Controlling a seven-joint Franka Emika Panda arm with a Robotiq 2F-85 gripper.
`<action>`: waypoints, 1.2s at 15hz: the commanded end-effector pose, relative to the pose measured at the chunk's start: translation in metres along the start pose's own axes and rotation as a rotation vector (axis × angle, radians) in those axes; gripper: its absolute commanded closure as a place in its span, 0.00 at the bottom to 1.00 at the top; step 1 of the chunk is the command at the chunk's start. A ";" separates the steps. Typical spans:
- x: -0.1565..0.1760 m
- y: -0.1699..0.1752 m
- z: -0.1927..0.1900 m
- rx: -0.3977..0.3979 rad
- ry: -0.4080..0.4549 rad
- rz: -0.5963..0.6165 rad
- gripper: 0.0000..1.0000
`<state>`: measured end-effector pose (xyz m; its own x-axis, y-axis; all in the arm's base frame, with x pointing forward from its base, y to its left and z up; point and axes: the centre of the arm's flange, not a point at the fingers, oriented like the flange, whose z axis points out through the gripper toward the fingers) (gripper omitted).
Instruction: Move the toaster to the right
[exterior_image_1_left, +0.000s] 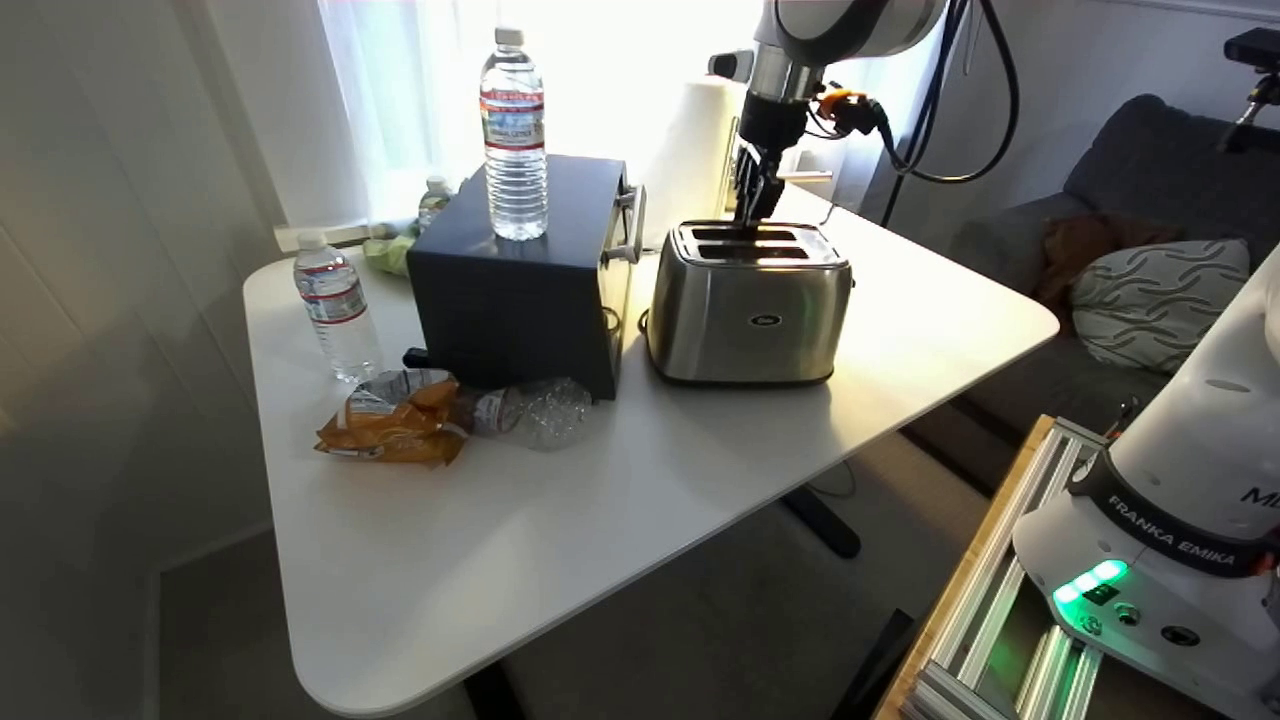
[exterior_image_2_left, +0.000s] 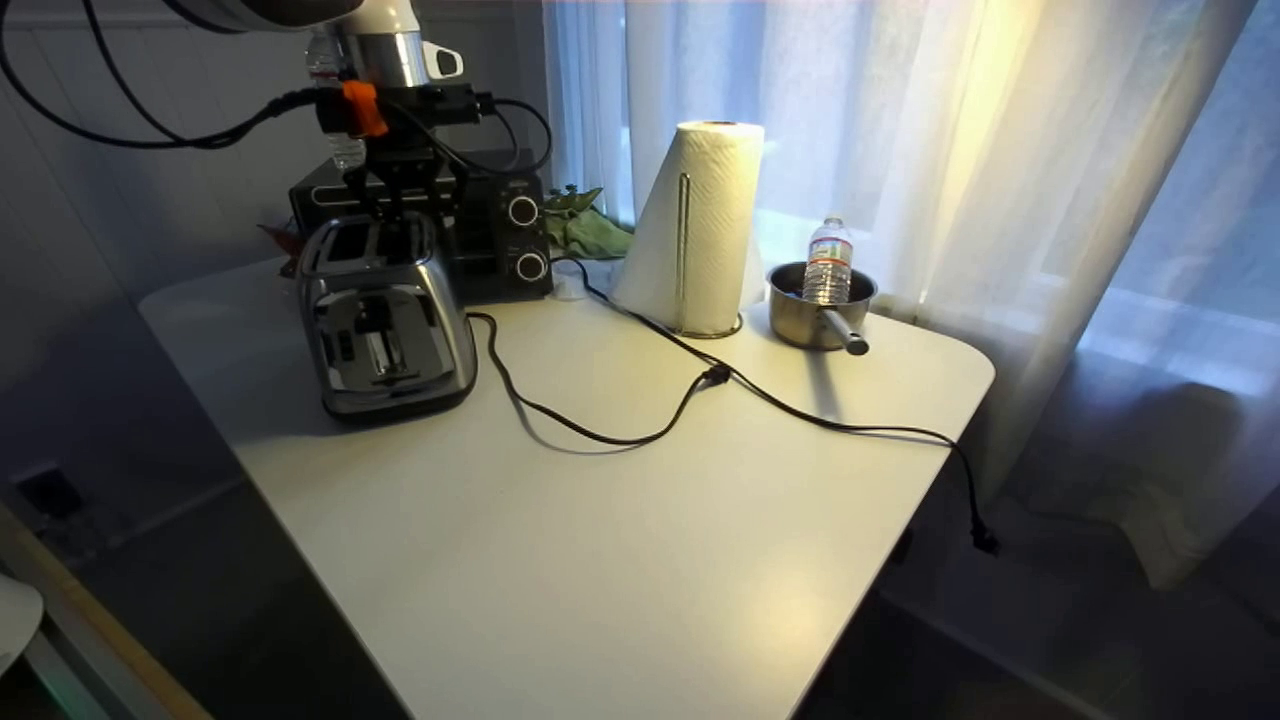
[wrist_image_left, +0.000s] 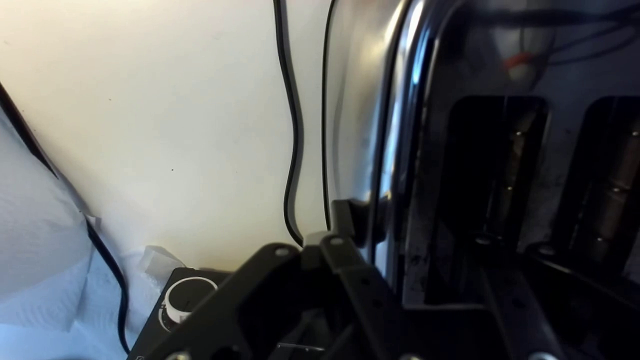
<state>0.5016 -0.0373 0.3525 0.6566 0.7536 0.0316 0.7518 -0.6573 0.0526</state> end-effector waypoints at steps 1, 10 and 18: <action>-0.017 0.004 -0.014 0.026 0.003 0.068 0.84; -0.066 0.016 -0.027 0.082 0.008 0.233 0.84; -0.123 0.037 -0.030 0.106 -0.015 0.486 0.84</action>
<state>0.4665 -0.1359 0.3601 0.8738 0.4862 0.0071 0.4858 -0.8721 -0.0587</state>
